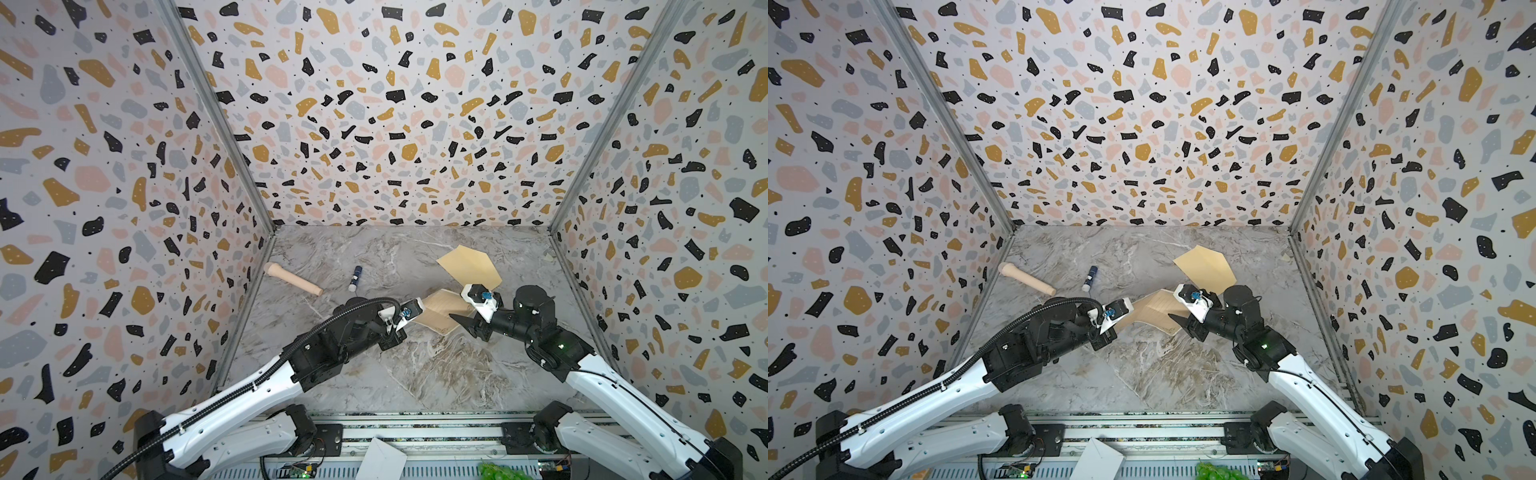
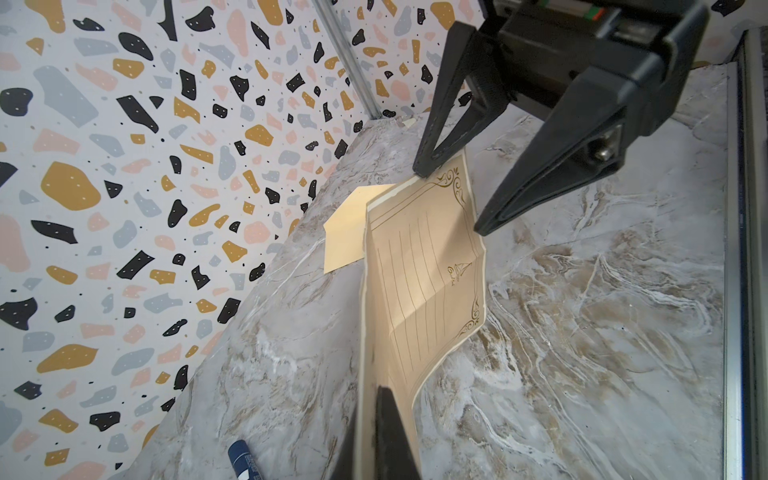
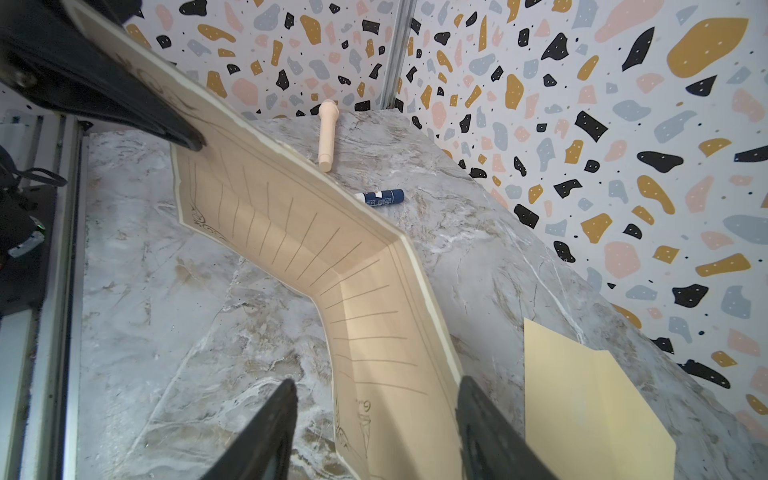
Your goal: Place the letter into the envelope and seal it
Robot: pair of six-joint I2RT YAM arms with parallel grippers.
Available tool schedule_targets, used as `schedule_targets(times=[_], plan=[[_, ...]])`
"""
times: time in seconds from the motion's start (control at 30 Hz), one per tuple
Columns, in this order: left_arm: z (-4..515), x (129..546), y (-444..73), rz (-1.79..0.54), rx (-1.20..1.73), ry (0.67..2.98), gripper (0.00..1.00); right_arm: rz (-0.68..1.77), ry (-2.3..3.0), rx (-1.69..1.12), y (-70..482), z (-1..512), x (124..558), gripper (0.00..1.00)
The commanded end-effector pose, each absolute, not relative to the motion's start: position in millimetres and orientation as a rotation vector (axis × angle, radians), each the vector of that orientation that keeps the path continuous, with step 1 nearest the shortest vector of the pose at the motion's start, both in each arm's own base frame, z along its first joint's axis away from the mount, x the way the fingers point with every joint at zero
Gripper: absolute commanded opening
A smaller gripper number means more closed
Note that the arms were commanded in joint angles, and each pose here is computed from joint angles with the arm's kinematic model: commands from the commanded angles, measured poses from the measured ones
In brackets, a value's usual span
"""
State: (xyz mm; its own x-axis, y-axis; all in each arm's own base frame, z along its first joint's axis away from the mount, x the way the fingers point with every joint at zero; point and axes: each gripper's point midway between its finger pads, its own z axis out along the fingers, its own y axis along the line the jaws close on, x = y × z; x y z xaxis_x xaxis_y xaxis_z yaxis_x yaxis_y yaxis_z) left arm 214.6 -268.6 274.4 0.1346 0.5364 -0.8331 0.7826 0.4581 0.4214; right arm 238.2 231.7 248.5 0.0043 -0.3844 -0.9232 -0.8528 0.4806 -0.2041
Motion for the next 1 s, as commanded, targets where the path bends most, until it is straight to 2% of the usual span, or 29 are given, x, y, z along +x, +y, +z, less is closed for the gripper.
schedule_targets(times=[0.0, 0.1, 0.4, 0.67, 0.83, 0.97], plan=[[284, 208, -274, -0.295, 1.207, 1.447, 0.0, 0.468, 1.546, -1.056, 234, 275, 249, 0.56], [277, 208, -273, -0.28, 1.221, 1.445, 0.0, 0.457, 1.557, -1.035, 233, 278, 254, 0.52], [268, 208, -269, -0.255, 1.236, 1.45, 0.0, 0.42, 1.576, -1.06, 233, 283, 257, 0.52], [268, 212, -265, -0.226, 1.208, 1.464, 0.0, 0.563, 1.596, -1.143, 246, 276, 239, 0.58], [272, 210, -266, -0.242, 1.199, 1.448, 0.0, 0.586, 1.641, -1.123, 248, 267, 241, 0.58], [276, 207, -266, -0.263, 1.192, 1.425, 0.0, 0.559, 1.696, -1.11, 249, 254, 251, 0.5]])
